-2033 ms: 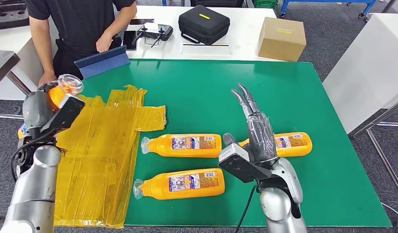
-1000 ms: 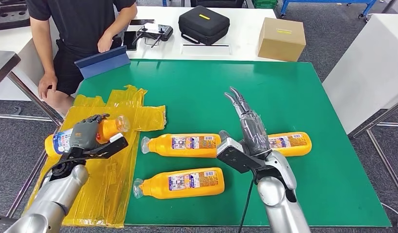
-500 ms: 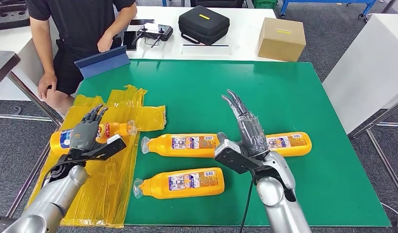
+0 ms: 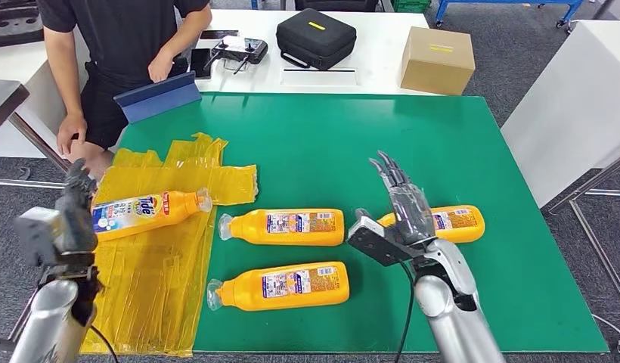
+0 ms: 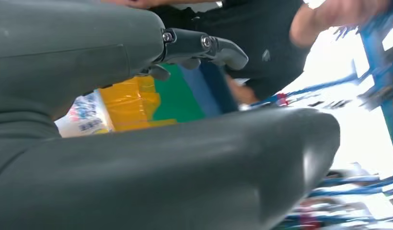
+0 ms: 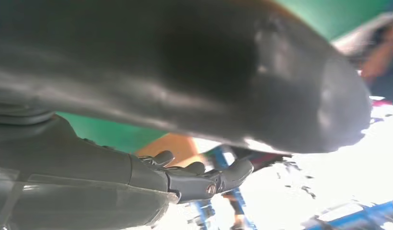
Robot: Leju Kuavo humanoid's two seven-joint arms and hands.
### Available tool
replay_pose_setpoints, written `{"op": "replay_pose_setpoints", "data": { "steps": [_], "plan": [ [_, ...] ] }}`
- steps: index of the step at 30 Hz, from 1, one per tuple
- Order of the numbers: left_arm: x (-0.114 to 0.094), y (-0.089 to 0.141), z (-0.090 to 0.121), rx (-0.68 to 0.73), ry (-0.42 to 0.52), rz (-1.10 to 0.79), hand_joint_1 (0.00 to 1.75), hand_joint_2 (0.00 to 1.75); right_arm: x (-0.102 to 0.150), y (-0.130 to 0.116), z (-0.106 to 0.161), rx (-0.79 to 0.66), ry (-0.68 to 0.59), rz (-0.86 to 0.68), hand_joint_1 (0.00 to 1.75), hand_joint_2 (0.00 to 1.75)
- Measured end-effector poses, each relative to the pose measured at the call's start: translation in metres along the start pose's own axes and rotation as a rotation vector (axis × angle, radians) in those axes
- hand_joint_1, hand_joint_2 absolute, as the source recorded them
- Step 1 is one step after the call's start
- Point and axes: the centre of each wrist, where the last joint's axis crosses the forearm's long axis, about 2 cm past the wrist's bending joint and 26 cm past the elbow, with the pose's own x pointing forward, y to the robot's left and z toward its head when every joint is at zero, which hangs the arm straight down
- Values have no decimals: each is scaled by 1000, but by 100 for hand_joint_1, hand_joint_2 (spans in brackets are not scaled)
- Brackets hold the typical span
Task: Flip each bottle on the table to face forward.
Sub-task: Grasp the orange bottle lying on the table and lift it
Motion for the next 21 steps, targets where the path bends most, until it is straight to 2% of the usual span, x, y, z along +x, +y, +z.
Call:
{"op": "replay_pose_setpoints", "data": {
  "steps": [3, 5, 11, 17, 21],
  "plan": [
    [14, 15, 47, 95, -57, 80, 0, 0, -30, -15, 21, 17, 104, 85, 0, 0],
    [22, 21, 64, 126, -80, 75, 0, 0, -41, -23, 28, 19, 142, 113, 0, 0],
    [39, 28, 79, 158, -126, 61, 0, 0, -49, -30, 34, 15, 184, 141, 0, 0],
    [36, 25, 99, 192, -82, 79, 0, 0, -53, -44, 47, 1, 235, 239, 0, 0],
    [32, 20, 108, 210, -62, 95, 0, 0, -50, -49, 57, -11, 270, 293, 0, 175]
  ]
}}
